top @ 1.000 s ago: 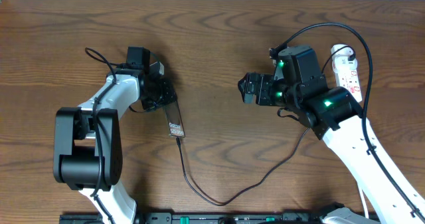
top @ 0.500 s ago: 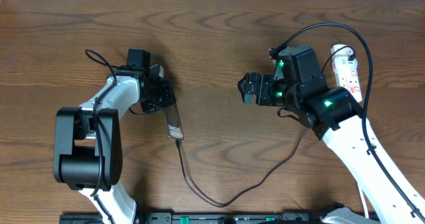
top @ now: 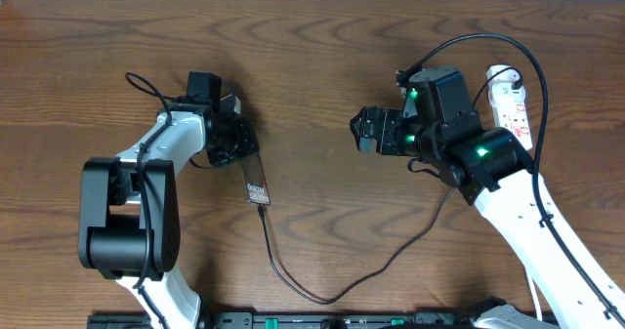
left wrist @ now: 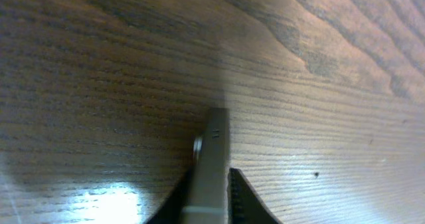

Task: Plug charger to phone and switch on socket
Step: 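Lower the phone flat onto the table with the left gripper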

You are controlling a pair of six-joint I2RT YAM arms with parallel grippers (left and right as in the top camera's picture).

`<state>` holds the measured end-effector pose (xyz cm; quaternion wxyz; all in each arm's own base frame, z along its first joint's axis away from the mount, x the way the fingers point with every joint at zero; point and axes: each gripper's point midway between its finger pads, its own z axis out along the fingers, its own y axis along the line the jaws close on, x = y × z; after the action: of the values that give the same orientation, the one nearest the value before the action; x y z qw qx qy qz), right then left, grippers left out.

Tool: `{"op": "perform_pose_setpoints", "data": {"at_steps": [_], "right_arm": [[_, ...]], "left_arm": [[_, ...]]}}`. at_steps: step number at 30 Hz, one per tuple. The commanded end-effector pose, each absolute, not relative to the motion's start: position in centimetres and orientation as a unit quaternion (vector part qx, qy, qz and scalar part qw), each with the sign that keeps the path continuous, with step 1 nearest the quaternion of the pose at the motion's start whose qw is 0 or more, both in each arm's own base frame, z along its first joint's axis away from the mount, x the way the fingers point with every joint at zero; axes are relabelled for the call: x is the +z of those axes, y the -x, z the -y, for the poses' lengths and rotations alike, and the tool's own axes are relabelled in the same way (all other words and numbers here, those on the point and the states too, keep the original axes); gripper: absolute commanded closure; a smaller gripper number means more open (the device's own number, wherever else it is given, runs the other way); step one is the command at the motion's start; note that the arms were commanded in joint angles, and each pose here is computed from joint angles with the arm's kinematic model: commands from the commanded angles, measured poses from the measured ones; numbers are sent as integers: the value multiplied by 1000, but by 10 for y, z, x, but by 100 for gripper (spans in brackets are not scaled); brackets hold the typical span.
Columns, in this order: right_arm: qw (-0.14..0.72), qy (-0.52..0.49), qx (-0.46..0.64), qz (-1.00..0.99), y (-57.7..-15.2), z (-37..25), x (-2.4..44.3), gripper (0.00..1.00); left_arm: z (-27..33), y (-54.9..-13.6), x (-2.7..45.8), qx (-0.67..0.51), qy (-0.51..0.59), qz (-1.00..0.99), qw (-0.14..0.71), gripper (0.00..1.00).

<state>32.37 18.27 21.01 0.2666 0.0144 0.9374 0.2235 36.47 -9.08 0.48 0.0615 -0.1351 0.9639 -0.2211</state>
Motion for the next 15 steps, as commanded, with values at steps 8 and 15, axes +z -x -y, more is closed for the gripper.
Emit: {"op": "perform_pose_setpoints", "data": {"at_steps": [8, 15], "right_arm": [[276, -8, 218, -936, -324, -182, 215, 2], [276, -8, 218, -936, -324, -182, 215, 2]], "left_arm": [[89, -363, 3, -217, 132, -965, 59, 66], [82, -358, -1, -194, 137, -970, 53, 54]]}}
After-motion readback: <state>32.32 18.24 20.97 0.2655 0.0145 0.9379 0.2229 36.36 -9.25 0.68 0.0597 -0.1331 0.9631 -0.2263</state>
